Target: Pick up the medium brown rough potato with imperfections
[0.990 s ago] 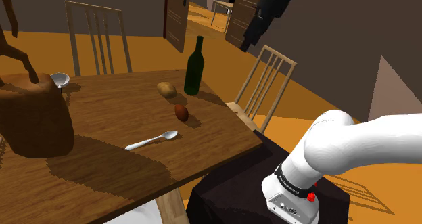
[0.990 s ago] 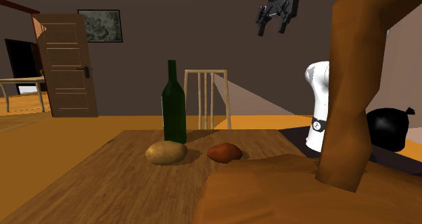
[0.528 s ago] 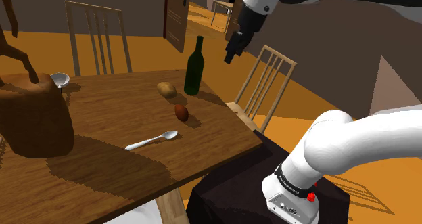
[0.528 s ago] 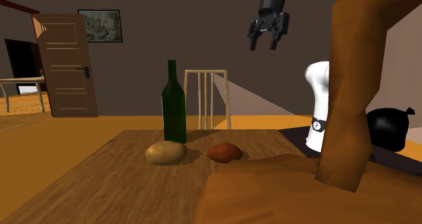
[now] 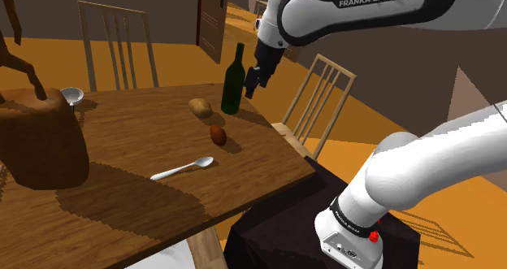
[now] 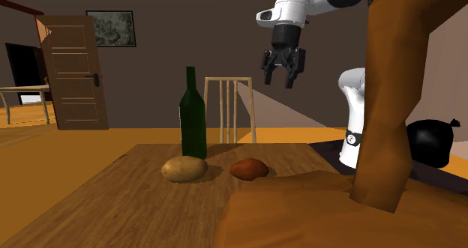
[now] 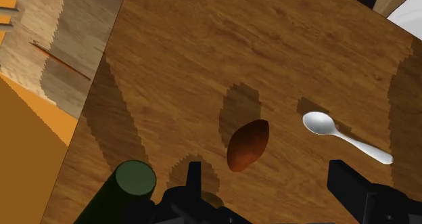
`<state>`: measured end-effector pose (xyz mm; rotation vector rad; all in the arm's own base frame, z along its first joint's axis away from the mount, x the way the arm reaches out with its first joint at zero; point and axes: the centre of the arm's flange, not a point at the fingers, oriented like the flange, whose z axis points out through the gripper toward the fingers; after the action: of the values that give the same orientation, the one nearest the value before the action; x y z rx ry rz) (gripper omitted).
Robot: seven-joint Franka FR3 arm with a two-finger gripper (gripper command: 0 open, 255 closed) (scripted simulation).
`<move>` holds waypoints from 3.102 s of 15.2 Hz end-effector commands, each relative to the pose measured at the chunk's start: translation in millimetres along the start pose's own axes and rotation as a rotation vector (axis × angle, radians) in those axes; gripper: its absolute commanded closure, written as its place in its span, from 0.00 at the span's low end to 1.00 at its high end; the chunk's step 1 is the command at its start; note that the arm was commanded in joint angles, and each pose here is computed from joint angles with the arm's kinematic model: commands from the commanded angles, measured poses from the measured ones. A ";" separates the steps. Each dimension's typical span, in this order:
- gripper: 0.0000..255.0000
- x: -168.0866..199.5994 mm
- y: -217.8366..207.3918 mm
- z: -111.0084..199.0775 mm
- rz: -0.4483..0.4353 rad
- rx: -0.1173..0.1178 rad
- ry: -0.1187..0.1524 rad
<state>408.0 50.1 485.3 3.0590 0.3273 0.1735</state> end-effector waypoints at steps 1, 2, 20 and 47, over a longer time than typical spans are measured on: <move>0.00 15.2 -7.0 23.5 -0.002 -0.002 -0.014; 0.00 21.4 -9.0 35.5 -0.004 -0.003 -0.022; 0.00 94.6 -36.6 224.0 -0.020 -0.018 -0.125; 1.00 99.3 -33.4 179.9 -0.020 -0.018 -0.125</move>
<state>519.3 95.1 309.2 3.0292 0.3458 -0.0144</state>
